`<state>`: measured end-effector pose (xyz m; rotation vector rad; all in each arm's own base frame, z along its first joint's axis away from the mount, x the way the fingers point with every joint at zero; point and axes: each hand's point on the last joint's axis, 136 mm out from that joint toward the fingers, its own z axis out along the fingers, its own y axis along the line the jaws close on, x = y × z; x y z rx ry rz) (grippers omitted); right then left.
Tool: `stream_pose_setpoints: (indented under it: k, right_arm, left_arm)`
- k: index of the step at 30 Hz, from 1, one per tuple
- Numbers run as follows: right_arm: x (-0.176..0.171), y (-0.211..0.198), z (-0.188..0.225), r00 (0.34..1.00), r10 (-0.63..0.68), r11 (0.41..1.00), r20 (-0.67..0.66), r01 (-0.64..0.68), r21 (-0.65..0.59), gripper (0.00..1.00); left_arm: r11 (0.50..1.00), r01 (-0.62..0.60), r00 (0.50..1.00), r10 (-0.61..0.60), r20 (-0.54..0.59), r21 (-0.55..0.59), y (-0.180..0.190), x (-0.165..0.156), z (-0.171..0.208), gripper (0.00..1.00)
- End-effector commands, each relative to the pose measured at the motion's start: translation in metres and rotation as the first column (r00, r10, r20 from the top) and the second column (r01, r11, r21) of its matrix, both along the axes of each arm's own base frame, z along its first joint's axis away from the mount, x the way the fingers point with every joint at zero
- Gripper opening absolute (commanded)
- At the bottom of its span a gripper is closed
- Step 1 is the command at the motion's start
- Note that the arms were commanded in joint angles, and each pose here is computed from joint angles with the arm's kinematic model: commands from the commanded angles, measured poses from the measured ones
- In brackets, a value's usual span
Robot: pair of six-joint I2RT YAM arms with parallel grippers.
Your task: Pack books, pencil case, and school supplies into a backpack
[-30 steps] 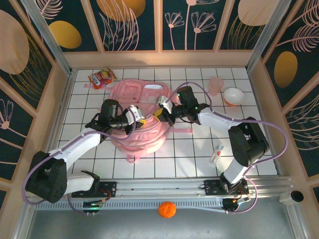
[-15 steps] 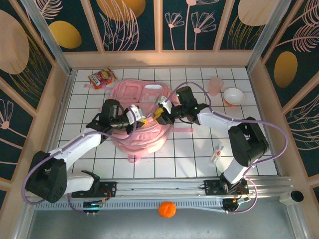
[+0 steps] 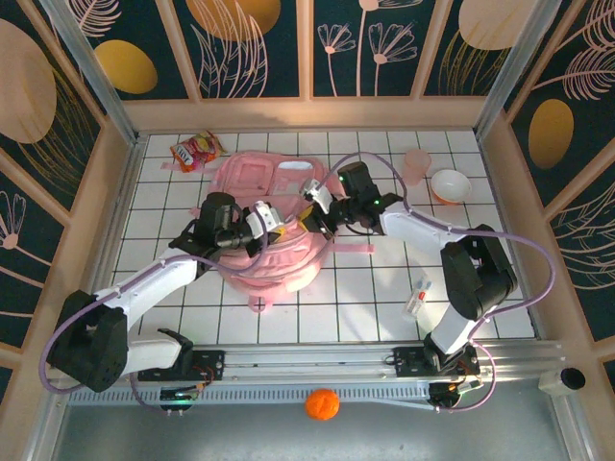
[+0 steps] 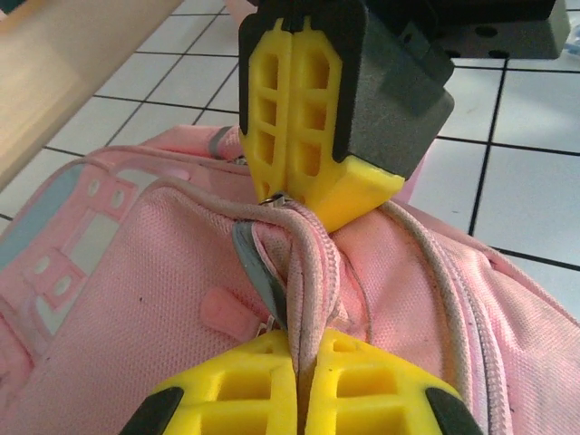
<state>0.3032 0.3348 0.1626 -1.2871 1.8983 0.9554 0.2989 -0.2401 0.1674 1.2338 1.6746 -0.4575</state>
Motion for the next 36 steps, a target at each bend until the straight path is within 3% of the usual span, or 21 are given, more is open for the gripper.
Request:
stream_pose_setpoints:
  k: [1, 11, 13, 15, 19, 23, 27, 36]
  right_arm:
    - [-0.015, -0.002, 0.010, 0.979, -0.040, 0.998, -0.199, 0.031, -0.046, 0.00]
    - [-0.020, -0.011, 0.012, 0.915, -0.129, 0.991, -0.383, 0.103, -0.087, 0.00]
    - [-0.012, -0.013, 0.019, 0.888, -0.156, 0.988, -0.433, 0.148, -0.053, 0.00]
    - [-0.010, -0.010, 0.024, 0.849, -0.153, 0.986, -0.505, 0.167, -0.018, 0.00]
    - [0.000, -0.013, 0.017, 0.805, -0.191, 0.979, -0.561, 0.194, -0.054, 0.00]
    - [0.012, -0.025, -0.003, 0.798, -0.309, 0.951, -0.518, 0.245, -0.189, 0.00]
    - [0.017, -0.031, -0.008, 0.778, -0.350, 0.936, -0.522, 0.264, -0.234, 0.00]
    - [0.023, -0.053, -0.023, 0.774, -0.478, 0.861, -0.416, 0.317, -0.398, 0.00]
  left_arm:
    - [0.988, -0.150, 0.970, 0.153, 0.187, -0.030, 0.009, 0.044, 0.043, 0.00]
    - [0.969, -0.239, 0.952, 0.221, 0.213, 0.061, 0.015, 0.060, 0.030, 0.00]
    - [0.976, -0.199, 0.959, 0.175, 0.221, 0.091, 0.011, 0.056, 0.027, 0.00]
    - [0.988, -0.083, 0.975, 0.053, 0.217, 0.132, 0.000, 0.041, 0.019, 0.00]
    - [0.981, 0.046, 0.975, -0.085, 0.207, 0.187, -0.012, 0.021, 0.007, 0.00]
    - [0.945, 0.091, 0.967, -0.158, 0.198, 0.314, -0.008, 0.014, -0.014, 0.00]
    - [0.907, 0.062, 0.964, -0.162, 0.210, 0.416, 0.005, 0.017, -0.028, 0.00]
    - [0.865, -0.050, 0.953, -0.108, 0.282, 0.499, 0.025, 0.030, -0.027, 0.01]
